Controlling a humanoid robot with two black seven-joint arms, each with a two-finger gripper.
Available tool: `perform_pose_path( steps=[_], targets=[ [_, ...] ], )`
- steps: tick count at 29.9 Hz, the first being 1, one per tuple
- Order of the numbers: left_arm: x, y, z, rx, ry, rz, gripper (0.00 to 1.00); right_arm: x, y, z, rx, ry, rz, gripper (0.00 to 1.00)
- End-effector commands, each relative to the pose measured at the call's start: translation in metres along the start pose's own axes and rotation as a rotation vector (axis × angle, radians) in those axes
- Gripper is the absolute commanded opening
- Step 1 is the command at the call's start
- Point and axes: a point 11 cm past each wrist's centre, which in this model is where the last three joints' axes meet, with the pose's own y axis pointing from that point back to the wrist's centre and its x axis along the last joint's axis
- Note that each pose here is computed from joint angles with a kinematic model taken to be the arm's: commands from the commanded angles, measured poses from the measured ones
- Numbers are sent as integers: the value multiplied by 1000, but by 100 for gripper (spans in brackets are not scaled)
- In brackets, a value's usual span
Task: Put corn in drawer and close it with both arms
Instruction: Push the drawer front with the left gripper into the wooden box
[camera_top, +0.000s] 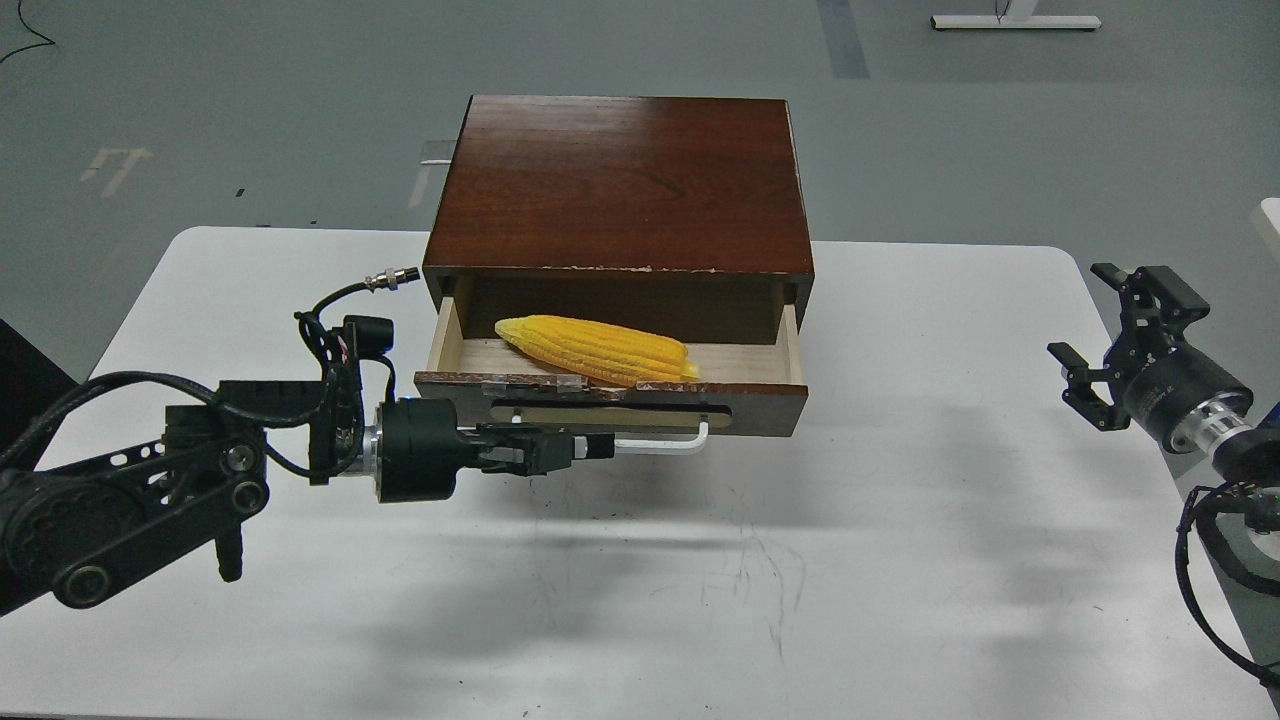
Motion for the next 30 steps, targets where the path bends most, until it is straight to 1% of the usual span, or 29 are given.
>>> perform_pose_path(
  steps=[1,6,13,18,28,30],
  targets=[
    [-1,5,6,-6,-14,-10,0,2,0,0,0,2,4,100],
    [-2,10,6,1,-20,-14,0,2,0,-1,2,4,6,100],
    [-4,12,-2,22,1,-11,0,1,-2,0,2,2,5,100],
    [4,18,-22,76,25,22,0,4,-1,0,1,7,13,100],
    [8,18,-23,79,22,29,0,5,-3,3,-2,10,19,100],
    [9,13,-23,72,26,31,0,4,-3,3,0,8,18,100]
  ],
)
